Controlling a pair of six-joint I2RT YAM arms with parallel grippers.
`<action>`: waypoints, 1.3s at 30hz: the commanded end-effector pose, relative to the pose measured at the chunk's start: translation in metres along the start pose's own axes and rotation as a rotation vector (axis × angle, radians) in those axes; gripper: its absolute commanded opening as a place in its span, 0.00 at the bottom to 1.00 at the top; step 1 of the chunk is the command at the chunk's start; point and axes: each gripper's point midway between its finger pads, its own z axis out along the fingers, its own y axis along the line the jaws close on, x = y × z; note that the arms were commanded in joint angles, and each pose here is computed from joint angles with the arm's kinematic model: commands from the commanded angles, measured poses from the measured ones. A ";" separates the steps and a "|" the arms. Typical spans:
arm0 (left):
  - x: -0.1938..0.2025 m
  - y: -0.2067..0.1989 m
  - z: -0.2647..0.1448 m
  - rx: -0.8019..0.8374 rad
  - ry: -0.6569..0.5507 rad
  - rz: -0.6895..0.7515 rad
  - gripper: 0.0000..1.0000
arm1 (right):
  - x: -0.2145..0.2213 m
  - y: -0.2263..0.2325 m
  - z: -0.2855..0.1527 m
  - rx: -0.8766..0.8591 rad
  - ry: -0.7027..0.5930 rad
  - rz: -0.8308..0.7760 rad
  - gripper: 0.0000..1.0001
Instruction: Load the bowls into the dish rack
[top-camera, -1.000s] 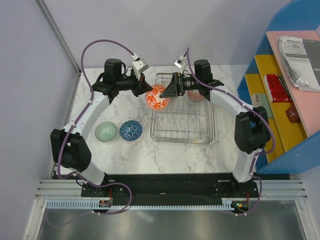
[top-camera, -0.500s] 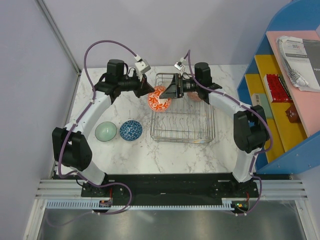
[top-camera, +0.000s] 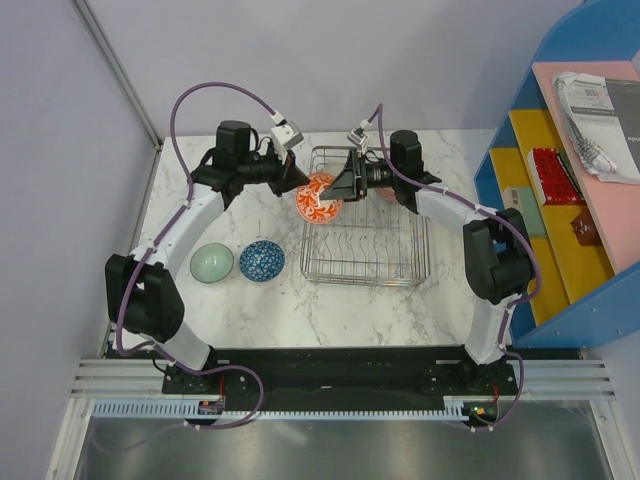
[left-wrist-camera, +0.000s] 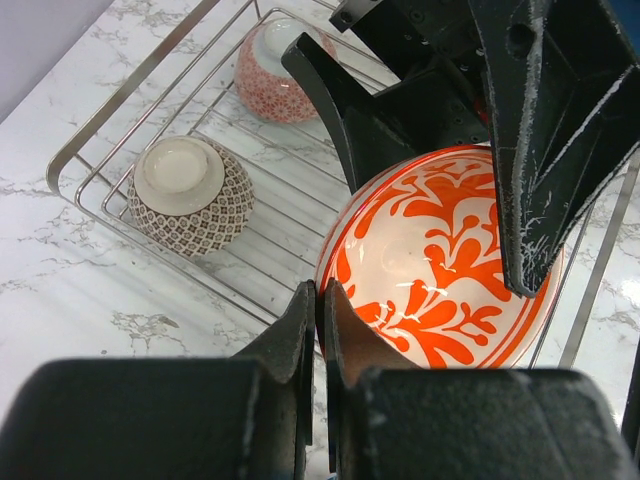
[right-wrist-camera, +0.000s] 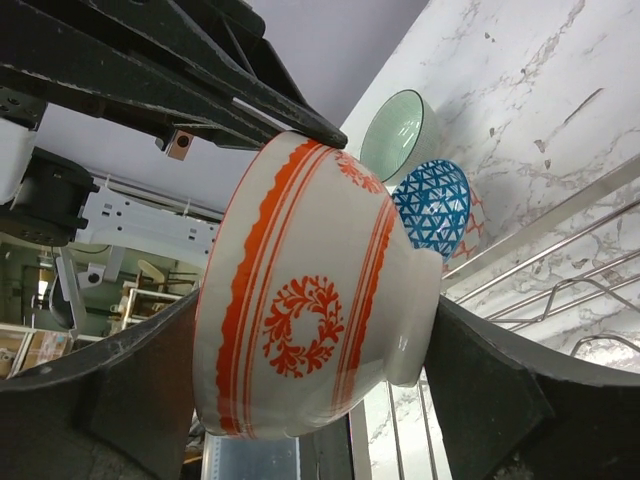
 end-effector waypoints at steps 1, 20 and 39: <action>-0.030 -0.003 -0.008 -0.026 -0.080 0.101 0.02 | 0.001 0.004 0.000 -0.052 0.011 -0.009 0.86; -0.024 -0.001 -0.006 -0.029 -0.065 0.096 0.02 | 0.001 0.002 0.000 -0.046 -0.004 -0.020 0.00; -0.017 0.009 -0.011 -0.099 -0.027 0.050 1.00 | -0.004 -0.026 -0.004 0.106 -0.027 -0.050 0.00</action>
